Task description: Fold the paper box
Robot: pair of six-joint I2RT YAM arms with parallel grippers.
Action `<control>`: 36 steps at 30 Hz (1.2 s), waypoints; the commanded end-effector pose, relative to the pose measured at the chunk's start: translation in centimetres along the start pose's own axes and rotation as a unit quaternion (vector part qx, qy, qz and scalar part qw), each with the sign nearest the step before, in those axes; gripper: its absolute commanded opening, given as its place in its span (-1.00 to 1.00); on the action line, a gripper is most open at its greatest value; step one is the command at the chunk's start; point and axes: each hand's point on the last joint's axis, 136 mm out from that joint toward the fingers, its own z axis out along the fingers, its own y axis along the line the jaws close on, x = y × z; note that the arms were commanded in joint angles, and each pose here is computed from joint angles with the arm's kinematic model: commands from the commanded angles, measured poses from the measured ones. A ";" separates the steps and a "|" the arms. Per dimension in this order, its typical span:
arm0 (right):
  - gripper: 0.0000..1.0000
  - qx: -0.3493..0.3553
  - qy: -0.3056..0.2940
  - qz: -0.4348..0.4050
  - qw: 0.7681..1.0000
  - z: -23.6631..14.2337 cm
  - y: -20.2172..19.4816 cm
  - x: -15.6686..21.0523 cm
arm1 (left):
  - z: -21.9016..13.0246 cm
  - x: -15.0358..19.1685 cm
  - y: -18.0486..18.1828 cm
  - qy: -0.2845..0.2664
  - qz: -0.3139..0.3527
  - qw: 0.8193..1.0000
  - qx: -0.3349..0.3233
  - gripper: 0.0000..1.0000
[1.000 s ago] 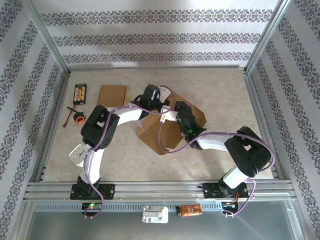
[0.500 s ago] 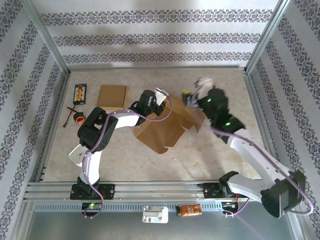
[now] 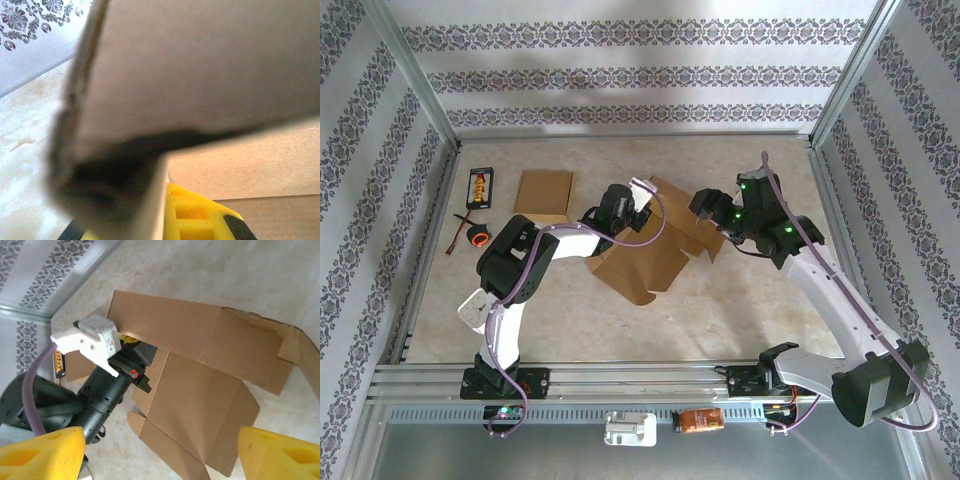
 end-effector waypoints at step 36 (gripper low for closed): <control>-0.20 0.089 -0.034 0.037 0.995 10.3 -2.3 -3.3 | -2.9 -7.8 1.9 0.133 -0.398 0.884 0.207 0.46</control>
